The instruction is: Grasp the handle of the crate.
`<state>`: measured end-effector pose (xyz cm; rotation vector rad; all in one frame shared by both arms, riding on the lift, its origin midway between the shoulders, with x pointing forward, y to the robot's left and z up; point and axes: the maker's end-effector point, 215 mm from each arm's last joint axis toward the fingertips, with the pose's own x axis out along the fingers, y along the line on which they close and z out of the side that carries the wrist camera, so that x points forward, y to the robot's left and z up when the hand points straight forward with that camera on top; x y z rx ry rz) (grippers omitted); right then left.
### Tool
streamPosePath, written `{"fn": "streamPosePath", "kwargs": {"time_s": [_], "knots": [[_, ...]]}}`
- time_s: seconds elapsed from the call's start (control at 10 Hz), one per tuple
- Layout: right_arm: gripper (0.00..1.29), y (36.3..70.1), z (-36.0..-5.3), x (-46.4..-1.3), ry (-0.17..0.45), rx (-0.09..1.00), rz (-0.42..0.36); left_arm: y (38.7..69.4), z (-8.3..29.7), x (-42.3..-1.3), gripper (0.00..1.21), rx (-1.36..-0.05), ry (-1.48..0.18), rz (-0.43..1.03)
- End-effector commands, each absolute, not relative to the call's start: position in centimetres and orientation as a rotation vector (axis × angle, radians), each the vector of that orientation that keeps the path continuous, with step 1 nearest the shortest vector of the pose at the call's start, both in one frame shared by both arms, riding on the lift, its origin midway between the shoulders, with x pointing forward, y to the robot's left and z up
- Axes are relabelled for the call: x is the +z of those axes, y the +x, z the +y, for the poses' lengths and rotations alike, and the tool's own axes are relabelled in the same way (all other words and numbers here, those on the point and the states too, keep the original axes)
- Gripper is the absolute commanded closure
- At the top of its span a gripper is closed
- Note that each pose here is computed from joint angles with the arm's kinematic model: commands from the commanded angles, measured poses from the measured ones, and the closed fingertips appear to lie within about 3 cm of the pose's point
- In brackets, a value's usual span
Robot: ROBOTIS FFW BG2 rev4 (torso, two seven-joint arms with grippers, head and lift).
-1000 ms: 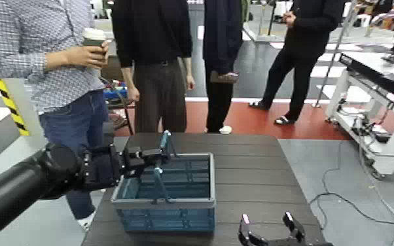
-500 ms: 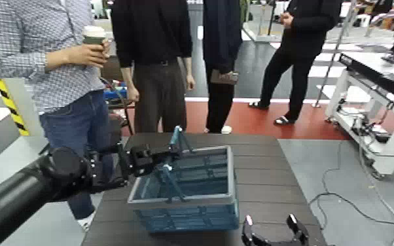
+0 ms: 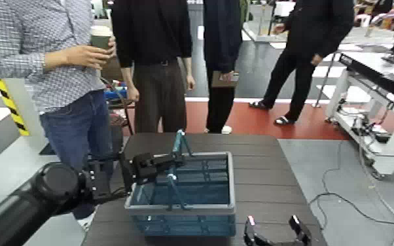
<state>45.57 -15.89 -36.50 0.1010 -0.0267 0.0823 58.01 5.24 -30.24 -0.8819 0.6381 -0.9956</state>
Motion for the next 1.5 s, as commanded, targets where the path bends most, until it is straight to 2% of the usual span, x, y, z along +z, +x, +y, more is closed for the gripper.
{"fn": "streamPosePath", "kwargs": {"time_s": [0.1,0.4,0.8,1.1,1.5], "knots": [[0.15,45.6,-16.0,-36.4,0.098,0.081,-0.029,55.7,4.3,-30.3,1.19,-0.993,-0.833,0.648],[0.15,45.5,-16.0,-36.4,0.100,0.079,-0.029,53.2,3.3,-30.2,1.19,-0.983,-0.781,0.672],[0.15,45.4,-16.2,-36.5,0.101,0.074,-0.029,49.7,0.8,-29.2,1.19,-1.045,-0.781,0.683],[0.15,45.3,-16.3,-36.5,0.100,0.066,-0.031,46.1,-0.6,-29.8,1.19,-1.058,-0.905,0.729],[0.15,45.3,-16.3,-36.6,0.097,0.066,-0.030,43.9,-1.4,-30.4,1.19,-1.051,-1.009,0.781]]}}
